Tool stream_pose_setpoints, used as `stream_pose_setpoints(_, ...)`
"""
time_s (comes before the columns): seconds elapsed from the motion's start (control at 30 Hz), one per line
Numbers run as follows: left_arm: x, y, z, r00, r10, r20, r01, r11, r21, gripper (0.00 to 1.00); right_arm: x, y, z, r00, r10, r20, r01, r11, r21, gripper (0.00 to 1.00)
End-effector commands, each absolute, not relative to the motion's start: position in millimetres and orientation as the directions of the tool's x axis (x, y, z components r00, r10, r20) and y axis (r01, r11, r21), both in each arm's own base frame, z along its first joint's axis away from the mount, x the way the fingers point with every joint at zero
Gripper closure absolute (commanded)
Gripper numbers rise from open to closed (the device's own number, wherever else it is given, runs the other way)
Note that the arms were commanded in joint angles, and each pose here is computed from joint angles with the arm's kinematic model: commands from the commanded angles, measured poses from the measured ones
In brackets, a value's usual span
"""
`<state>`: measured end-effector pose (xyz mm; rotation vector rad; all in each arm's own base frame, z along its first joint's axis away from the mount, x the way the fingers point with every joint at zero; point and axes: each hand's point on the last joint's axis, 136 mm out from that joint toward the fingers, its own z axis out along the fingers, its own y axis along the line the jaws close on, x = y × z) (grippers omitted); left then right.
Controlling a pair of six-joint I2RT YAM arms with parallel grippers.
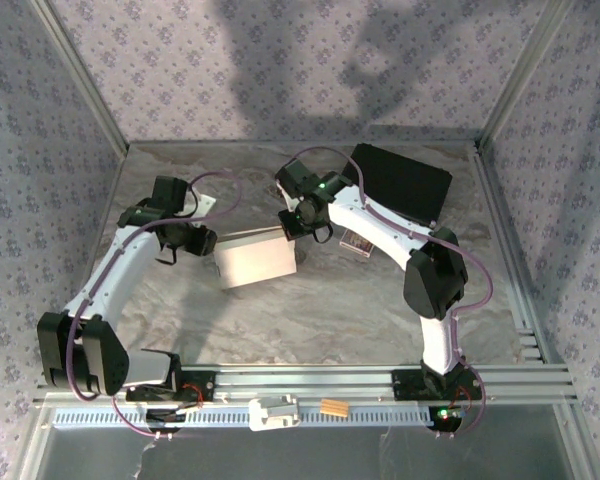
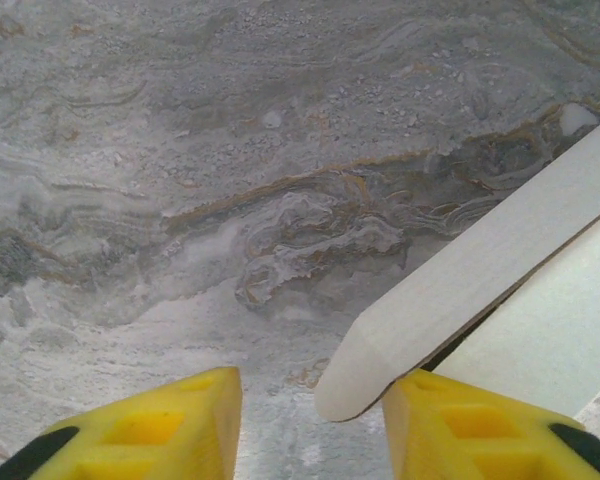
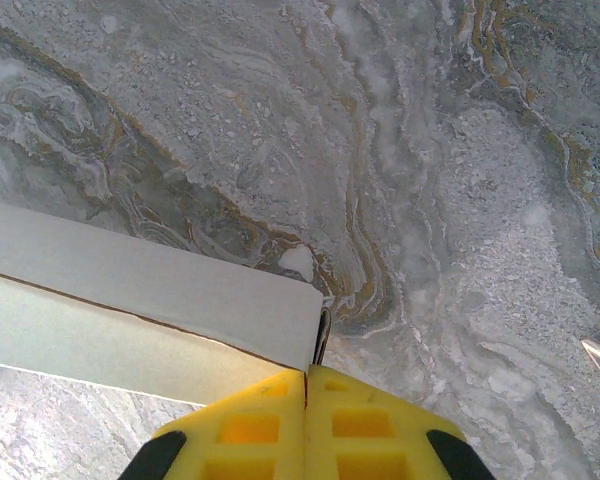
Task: Fold the paper box
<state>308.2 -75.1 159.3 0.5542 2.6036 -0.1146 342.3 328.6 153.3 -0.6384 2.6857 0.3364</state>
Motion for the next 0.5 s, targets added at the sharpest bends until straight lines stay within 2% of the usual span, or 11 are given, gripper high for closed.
stream_pose_setpoints(0.0, 319.1, -77.1, 190.3, -0.768, 0.321, -0.554, 0.367, 0.93, 0.029, 0.5, 332.9, 326.0, 138.8, -0.842, -0.419, -0.341, -0.483, 0.866, 0.128, 1.0)
stream_pose_setpoints(0.03, 320.3, -78.1, 202.5, -0.772, 0.259, -0.581, 0.32, 0.948, -0.002, 0.47, 332.5, 326.5, 139.1, -0.84, -0.421, -0.344, -0.485, 0.866, 0.125, 1.0)
stream_pose_setpoints(0.07, 321.4, -75.2, 217.2, -0.783, 0.157, -0.601, 0.23, 0.972, -0.046, 0.28, 332.3, 327.0, 139.5, -0.837, -0.421, -0.349, -0.485, 0.866, 0.12, 1.0)
stream_pose_setpoints(0.1, 319.8, -70.8, 226.1, -0.802, 0.004, -0.597, 0.095, 0.988, -0.12, 0.13, 332.3, 326.9, 139.8, -0.835, -0.422, -0.353, -0.486, 0.867, 0.115, 1.0)
stream_pose_setpoints(0.2, 304.4, -82.7, 256.6, -0.778, -0.366, -0.51, -0.18, 0.909, -0.377, 0.14, 330.6, 329.7, 140.0, -0.824, -0.425, -0.376, -0.492, 0.865, 0.1, 1.0)
stream_pose_setpoints(0.23, 296.5, -88.1, 258.1, -0.743, -0.514, -0.428, -0.309, 0.832, -0.462, 0.17, 330.0, 331.4, 141.2, -0.815, -0.425, -0.395, -0.495, 0.864, 0.093, 1.0)
stream_pose_setpoints(0.3, 281.4, -100.6, 256.1, -0.66, -0.703, -0.264, -0.478, 0.664, -0.575, 0.43, 327.8, 335.4, 144.1, -0.794, -0.426, -0.433, -0.506, 0.858, 0.084, 1.0)
stream_pose_setpoints(0.33, 273.3, -104.9, 253.7, -0.587, -0.789, -0.179, -0.566, 0.559, -0.606, 0.52, 325.7, 337.1, 144.3, -0.785, -0.428, -0.447, -0.509, 0.857, 0.075, 1.0)
stream_pose_setpoints(0.37, 268.8, -111.9, 248.7, -0.543, -0.832, -0.112, -0.61, 0.483, -0.628, 0.48, 323.5, 338.1, 144.6, -0.778, -0.429, -0.459, -0.511, 0.857, 0.065, 1.0)
stream_pose_setpoints(0.4, 263.7, -116.0, 241.3, -0.499, -0.865, -0.048, -0.66, 0.416, -0.626, 0.4, 321.5, 338.4, 144.2, -0.774, -0.429, -0.466, -0.511, 0.858, 0.058, 1.0)
stream_pose_setpoints(0.47, 243.6, -119.3, 220.3, -0.363, -0.927, 0.091, -0.789, 0.254, -0.559, 0.36, 316.4, 338.2, 143.1, -0.767, -0.426, -0.479, -0.507, 0.86, 0.048, 1.0)
